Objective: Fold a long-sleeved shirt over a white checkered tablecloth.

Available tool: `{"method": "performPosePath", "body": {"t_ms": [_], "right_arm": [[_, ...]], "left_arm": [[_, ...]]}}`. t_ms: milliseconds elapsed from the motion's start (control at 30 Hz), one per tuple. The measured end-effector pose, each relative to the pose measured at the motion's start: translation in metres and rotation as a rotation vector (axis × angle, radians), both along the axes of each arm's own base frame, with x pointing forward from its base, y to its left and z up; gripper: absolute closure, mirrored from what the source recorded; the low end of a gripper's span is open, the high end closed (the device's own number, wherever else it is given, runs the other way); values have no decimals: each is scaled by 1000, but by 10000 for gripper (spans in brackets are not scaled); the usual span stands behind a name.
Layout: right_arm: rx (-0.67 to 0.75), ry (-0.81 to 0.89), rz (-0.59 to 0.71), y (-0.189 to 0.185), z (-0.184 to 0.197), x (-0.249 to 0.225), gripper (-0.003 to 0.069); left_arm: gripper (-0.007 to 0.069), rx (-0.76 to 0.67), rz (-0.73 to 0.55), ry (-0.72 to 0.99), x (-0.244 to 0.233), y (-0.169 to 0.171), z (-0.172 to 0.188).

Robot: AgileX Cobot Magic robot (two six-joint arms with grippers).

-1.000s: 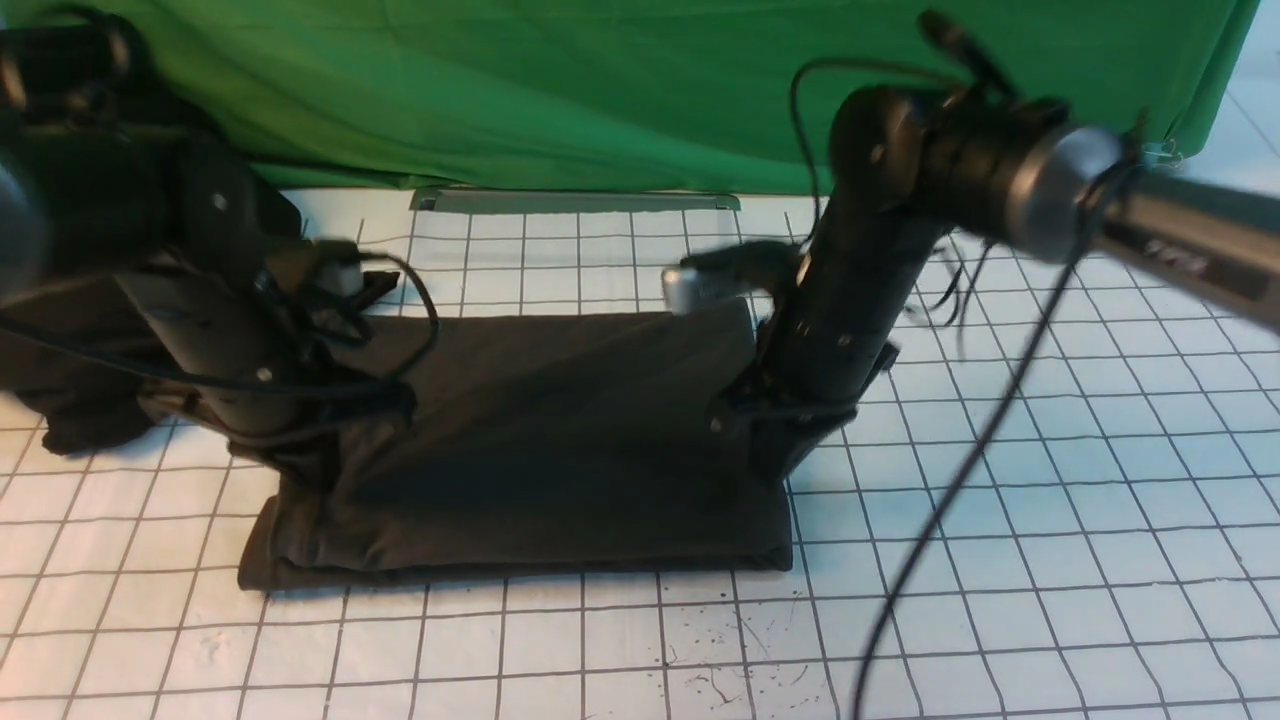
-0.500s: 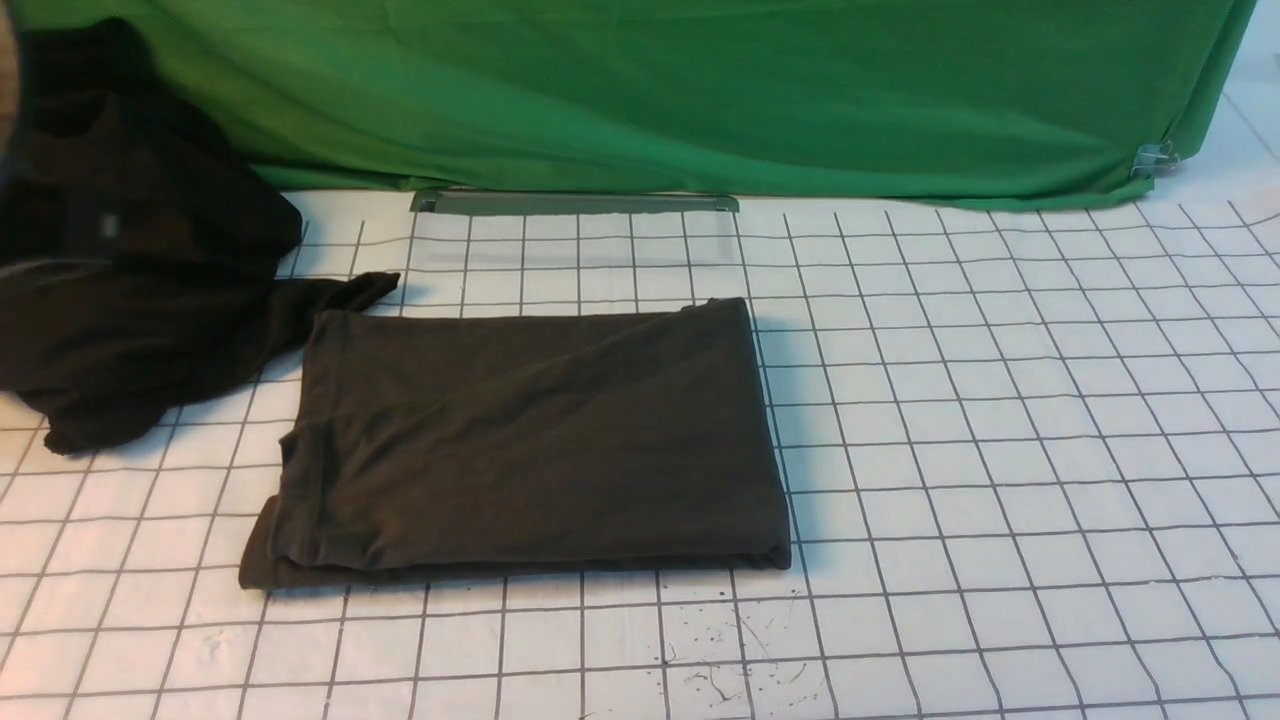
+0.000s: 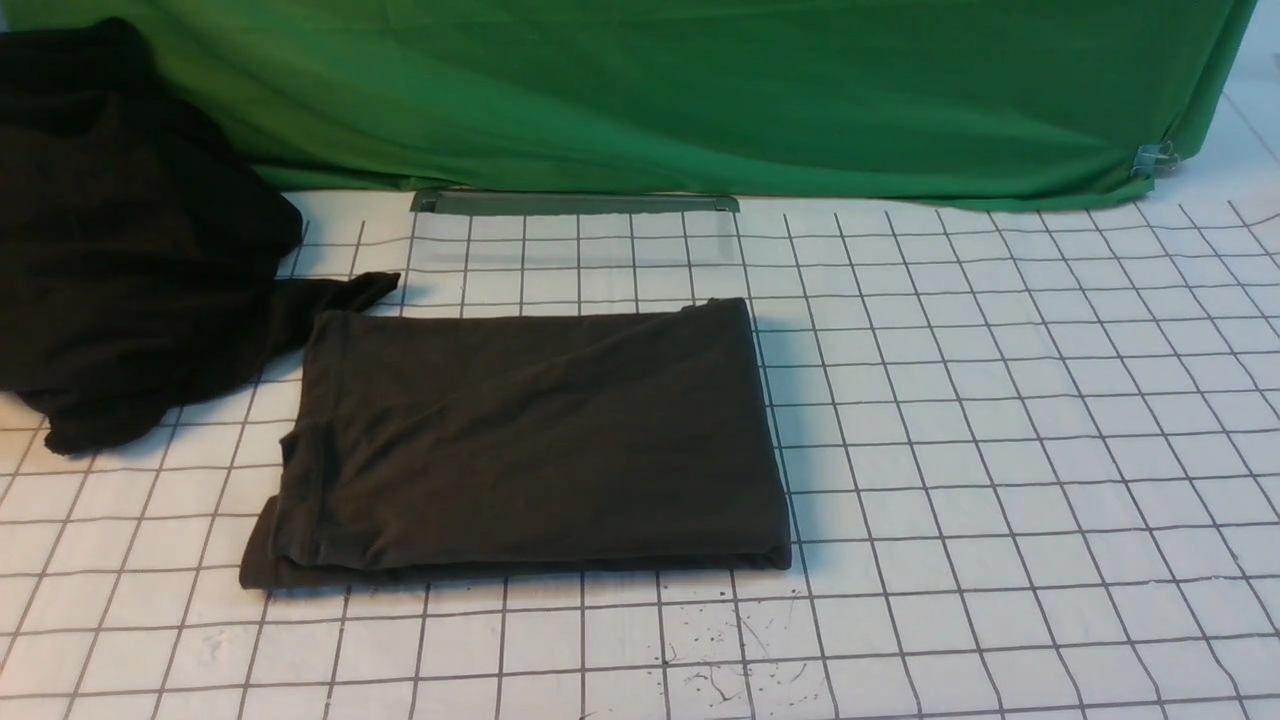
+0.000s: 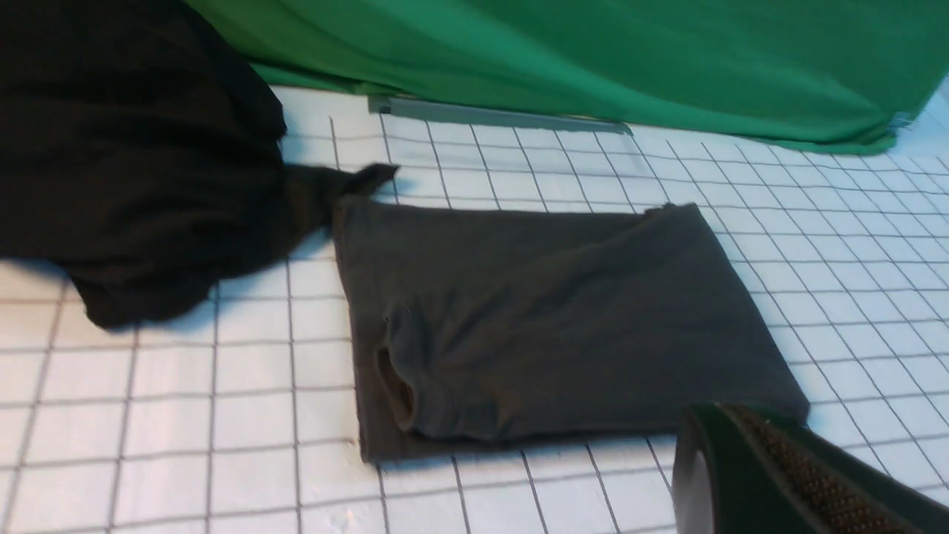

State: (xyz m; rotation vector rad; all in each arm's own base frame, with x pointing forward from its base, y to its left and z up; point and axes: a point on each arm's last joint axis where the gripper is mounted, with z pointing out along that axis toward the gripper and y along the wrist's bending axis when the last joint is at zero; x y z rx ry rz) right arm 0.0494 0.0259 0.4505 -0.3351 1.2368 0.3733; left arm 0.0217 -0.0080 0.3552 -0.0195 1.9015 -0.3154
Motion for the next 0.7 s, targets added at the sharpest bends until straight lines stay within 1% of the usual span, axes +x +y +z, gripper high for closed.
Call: {"method": "performPosePath", "body": {"t_ms": [67, 100, 133, 200, 233, 300, 467, 533, 700], "right_arm": [[51, -44, 6, -5, -29, -9, 655], [72, -70, 9, -7, -37, -12, 655], [112, -106, 16, -10, -56, -19, 655], [153, -156, 23, -14, -78, -27, 655], [156, -162, 24, -15, -80, -28, 655], [190, -223, 27, -20, -97, -38, 655], [221, -268, 32, -24, -101, -46, 634], [222, -278, 32, -24, -101, -46, 605], [223, -276, 33, -24, -101, -46, 580]], "left_arm": [[629, -14, -9, 13, -2, -1, -11], [629, -20, -12, 14, -4, -1, -15], [629, -25, -16, 26, -4, -2, -22], [629, -30, -20, 43, -2, -3, -31], [629, -31, -20, 42, -1, -3, -31], [629, -38, -19, 33, 2, -3, -35], [629, -57, -16, -30, 5, -4, -32], [629, -64, -13, -69, 6, -4, -28], [625, -58, -15, -82, 6, -3, -27]]}}
